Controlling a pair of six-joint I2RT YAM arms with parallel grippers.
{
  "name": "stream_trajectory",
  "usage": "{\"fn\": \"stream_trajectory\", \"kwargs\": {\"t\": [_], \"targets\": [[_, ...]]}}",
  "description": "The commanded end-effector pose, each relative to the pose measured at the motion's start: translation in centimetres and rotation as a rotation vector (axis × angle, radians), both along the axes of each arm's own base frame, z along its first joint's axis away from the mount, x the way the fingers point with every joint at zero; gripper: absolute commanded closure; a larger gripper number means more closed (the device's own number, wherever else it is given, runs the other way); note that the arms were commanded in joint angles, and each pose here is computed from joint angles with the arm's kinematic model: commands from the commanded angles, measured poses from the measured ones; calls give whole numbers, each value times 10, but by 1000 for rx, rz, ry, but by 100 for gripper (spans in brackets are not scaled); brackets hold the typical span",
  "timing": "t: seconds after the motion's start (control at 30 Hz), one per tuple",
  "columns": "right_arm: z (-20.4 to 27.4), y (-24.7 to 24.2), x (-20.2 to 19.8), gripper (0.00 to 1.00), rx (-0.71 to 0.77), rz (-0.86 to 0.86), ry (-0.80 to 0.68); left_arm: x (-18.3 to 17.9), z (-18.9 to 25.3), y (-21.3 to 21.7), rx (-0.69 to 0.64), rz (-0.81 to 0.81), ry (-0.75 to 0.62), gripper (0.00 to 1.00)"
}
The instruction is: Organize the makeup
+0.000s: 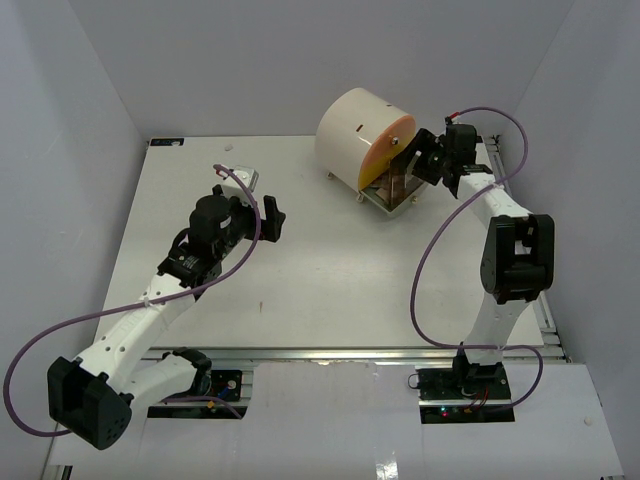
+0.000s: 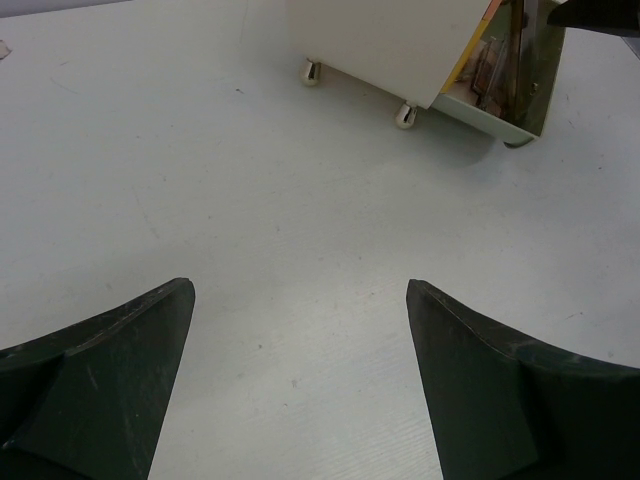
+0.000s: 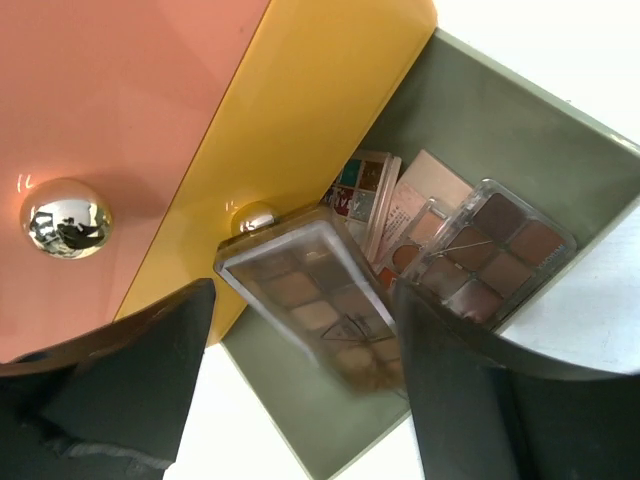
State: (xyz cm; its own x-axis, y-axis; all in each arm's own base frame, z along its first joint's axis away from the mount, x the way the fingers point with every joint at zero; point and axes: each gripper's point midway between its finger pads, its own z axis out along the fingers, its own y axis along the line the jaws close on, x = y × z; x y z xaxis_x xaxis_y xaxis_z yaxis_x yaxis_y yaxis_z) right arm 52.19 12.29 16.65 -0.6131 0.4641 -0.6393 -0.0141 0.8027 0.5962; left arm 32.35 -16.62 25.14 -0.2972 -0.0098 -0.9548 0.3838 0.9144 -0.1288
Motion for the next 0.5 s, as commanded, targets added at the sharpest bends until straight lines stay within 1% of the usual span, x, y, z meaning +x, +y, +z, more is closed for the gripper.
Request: {"fn": "stream_trajectory", "kwargs": {"t": [0.0,0.13,0.3,0.37,0.4,0.47], "targets": [[44,5,13,17,20,15,-130,1,5,4,-2,8,-14,2],[54,1,2,18,-24,25,-168,1,6,5,-5,7,-16,2],[73,-13,-21,20,-156,52,-289,1,7,4,-9,1,-19,2],[84,-12,-32,21,-191,90,-346,1,6,2,-11,-6,-15,2],[81,-11,-35,23,-212,117,-357,1,6,2,-12,-7,-14,2],[80,1,-45,25,-238,241,-398,1,5,2,-13,-8,-10,2]]}}
